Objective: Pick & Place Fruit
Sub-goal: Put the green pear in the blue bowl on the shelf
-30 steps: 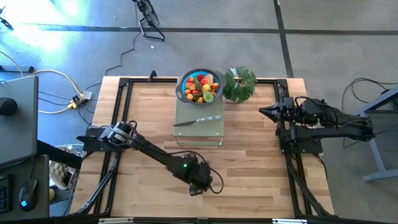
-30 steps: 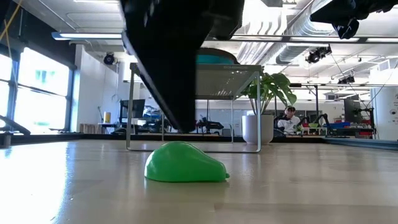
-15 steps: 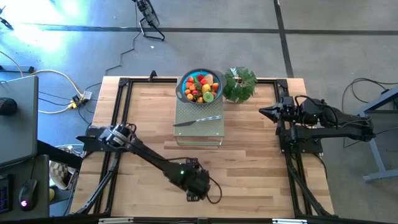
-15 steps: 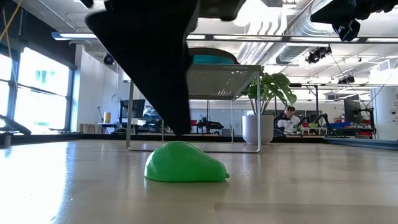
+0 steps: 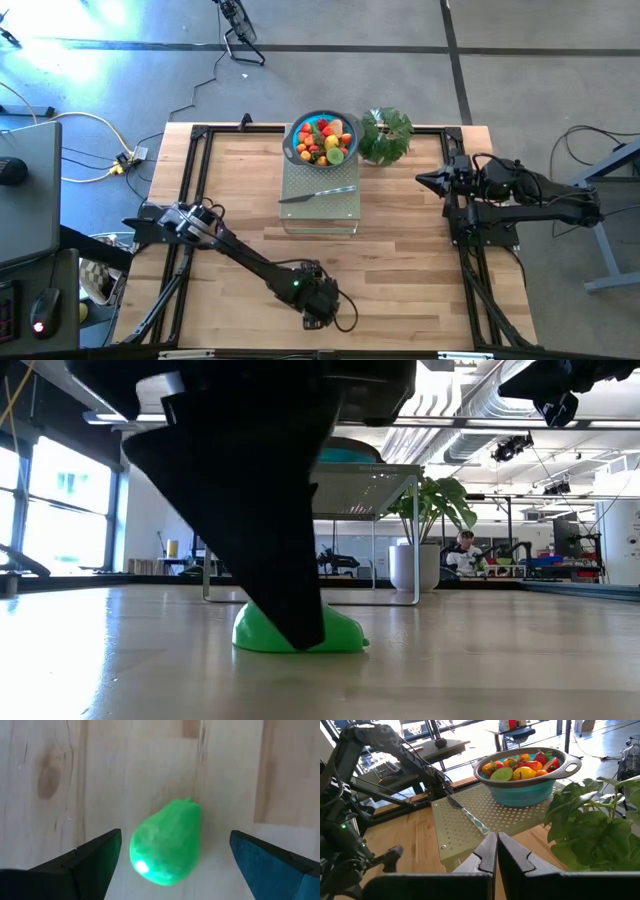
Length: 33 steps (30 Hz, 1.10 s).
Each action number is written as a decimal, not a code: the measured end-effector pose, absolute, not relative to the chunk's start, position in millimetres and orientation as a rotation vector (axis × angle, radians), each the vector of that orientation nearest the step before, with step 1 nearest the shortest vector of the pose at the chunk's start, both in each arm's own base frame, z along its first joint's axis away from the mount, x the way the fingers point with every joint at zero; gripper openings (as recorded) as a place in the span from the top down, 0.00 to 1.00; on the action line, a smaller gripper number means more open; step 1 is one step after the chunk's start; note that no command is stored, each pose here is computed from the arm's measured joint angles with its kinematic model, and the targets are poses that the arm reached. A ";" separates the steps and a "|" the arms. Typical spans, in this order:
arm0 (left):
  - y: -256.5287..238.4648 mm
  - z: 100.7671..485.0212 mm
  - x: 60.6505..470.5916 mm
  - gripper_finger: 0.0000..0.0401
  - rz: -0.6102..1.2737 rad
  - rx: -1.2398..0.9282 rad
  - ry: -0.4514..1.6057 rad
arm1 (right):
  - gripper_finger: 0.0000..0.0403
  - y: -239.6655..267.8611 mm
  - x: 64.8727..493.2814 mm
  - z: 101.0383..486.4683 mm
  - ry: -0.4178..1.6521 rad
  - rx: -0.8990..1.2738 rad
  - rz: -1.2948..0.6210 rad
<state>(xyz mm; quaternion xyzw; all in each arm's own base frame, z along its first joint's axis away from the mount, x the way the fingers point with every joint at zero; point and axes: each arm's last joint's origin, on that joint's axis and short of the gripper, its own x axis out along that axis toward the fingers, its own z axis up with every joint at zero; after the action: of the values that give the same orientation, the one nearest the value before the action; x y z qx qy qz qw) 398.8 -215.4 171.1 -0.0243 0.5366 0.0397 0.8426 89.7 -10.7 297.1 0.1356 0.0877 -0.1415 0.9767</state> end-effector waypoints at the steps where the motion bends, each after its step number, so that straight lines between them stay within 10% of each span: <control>1: -215.9 171.4 399.4 0.09 0.081 -0.055 1.126 | 0.98 -10.7 89.9 297.0 0.177 0.273 -0.285; 33: -215.8 167.8 397.7 0.09 0.067 -0.061 1.168 | 0.98 -10.8 90.8 296.4 0.185 0.272 -0.287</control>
<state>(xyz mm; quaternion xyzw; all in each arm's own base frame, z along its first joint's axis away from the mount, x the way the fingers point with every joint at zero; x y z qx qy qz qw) 397.7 -215.8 167.8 -0.0287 0.5510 0.0315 0.8334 90.8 -10.8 296.4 0.1350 0.0916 -0.1421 0.9763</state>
